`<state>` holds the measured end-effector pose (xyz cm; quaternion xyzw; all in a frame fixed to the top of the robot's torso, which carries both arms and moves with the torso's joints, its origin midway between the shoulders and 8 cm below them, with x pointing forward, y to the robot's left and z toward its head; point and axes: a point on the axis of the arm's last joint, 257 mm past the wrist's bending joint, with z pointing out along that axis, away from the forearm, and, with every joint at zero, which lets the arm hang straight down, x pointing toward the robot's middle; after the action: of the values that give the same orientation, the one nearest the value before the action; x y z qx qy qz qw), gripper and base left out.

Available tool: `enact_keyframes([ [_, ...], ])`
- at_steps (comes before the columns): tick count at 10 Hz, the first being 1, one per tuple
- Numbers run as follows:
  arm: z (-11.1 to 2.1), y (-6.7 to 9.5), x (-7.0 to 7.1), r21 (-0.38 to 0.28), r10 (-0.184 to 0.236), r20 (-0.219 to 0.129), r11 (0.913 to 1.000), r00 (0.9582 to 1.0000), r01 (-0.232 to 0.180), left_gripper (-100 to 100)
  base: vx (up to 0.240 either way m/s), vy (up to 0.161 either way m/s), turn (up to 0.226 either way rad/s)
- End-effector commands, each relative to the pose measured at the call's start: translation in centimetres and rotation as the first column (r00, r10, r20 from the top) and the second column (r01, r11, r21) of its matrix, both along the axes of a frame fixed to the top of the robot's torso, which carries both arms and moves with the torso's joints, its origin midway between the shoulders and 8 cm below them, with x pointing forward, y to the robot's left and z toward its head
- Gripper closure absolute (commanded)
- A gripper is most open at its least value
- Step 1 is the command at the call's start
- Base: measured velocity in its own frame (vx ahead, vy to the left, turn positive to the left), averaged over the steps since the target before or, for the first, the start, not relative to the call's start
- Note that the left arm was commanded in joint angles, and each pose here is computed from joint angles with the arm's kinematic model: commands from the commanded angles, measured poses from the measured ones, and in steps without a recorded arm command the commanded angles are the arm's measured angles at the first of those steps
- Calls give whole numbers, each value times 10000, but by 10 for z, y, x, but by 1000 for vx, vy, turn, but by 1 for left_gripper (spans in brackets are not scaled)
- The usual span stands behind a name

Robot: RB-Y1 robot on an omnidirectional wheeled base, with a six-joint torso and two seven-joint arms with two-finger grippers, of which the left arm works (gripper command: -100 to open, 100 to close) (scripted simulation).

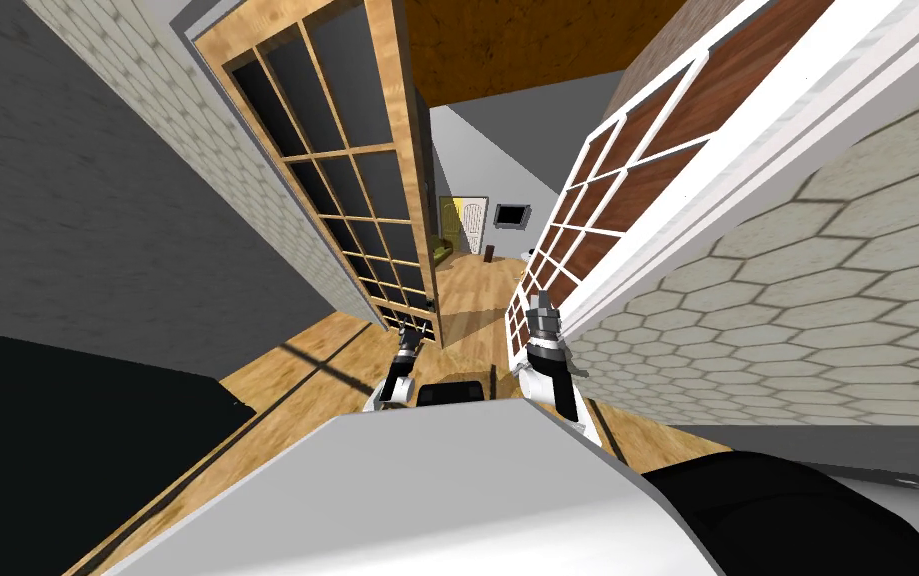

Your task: Push the door open

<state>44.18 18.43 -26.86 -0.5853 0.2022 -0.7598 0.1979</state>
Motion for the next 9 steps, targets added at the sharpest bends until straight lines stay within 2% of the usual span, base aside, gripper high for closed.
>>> enact_keyframes([
  [1, -9, -2, 1, -285, -95, -181, 9996, 9998, 90, -100, 35, 74, -71],
  [4, -35, -12, 2, -1309, -465, -667, 9907, 9967, 374, -100, 43, 99, -142],
  [5, -37, -12, 1, -1371, -480, -705, 9898, 9964, 380, -100, 40, 80, -33],
  [7, -50, -18, 1, -2066, -726, -947, 9771, 9929, 517, -100, 33, 92, -113],
  [8, -54, -18, 0, -2058, -724, -1020, 9773, 9921, 502, -100, 24, 79, -54],
  [9, -61, -21, 0, -2380, -837, -1162, 9698, 9897, 541, -100, 26, 60, -65],
])
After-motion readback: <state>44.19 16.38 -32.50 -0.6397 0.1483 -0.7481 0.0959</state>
